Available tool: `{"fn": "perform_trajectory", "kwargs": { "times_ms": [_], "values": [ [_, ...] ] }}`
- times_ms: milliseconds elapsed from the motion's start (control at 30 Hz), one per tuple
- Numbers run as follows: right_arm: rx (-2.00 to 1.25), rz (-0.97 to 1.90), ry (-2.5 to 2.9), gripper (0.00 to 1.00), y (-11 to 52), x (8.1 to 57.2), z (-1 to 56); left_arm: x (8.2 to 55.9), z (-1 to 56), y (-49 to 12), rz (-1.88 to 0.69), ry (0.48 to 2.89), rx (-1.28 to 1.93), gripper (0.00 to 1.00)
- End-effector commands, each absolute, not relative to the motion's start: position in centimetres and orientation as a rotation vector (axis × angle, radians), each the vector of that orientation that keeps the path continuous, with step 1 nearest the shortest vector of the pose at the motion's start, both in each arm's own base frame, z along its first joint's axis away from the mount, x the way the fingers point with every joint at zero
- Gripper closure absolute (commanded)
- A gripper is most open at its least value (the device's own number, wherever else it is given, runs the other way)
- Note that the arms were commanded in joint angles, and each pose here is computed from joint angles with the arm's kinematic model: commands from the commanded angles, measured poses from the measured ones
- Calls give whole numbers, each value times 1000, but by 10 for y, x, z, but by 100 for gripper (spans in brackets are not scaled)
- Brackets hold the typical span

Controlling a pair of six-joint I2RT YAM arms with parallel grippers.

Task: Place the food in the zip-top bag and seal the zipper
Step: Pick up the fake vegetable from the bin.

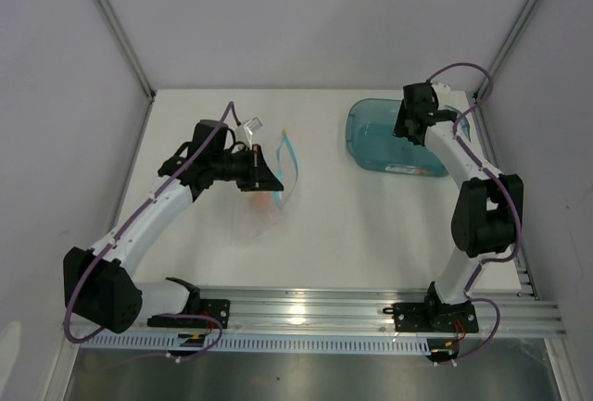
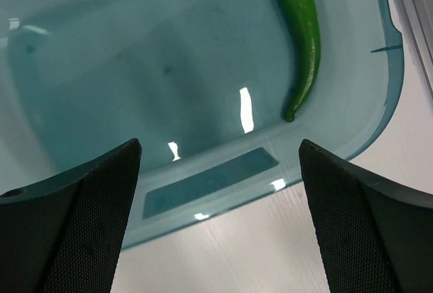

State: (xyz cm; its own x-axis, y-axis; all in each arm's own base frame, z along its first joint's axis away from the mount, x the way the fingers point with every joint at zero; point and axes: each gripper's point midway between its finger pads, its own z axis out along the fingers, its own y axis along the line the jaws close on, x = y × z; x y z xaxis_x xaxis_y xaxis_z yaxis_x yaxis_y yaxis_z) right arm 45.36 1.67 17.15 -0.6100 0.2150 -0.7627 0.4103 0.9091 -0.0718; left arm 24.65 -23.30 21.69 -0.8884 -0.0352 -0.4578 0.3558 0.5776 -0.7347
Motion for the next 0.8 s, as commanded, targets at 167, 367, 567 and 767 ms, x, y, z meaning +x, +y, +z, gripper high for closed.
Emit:
{"fn": "perform_trajectory", "kwargs": {
  "times_ms": [167, 367, 567, 767],
  "values": [
    [614, -524, 2267, 2, -54, 475, 126, 245, 222, -223, -1168, 2307, 317, 99],
    [580, -609, 2308, 3, -80, 487, 97, 247, 223, -222, -1151, 2297, 321, 100],
    [526, -629, 2317, 4, -87, 503, 83, 246, 217, -220, -1141, 2316, 308, 99],
    [521, -626, 2334, 5, -101, 508, 66, 248, 215, -221, -1144, 2328, 285, 99]
  ]
}}
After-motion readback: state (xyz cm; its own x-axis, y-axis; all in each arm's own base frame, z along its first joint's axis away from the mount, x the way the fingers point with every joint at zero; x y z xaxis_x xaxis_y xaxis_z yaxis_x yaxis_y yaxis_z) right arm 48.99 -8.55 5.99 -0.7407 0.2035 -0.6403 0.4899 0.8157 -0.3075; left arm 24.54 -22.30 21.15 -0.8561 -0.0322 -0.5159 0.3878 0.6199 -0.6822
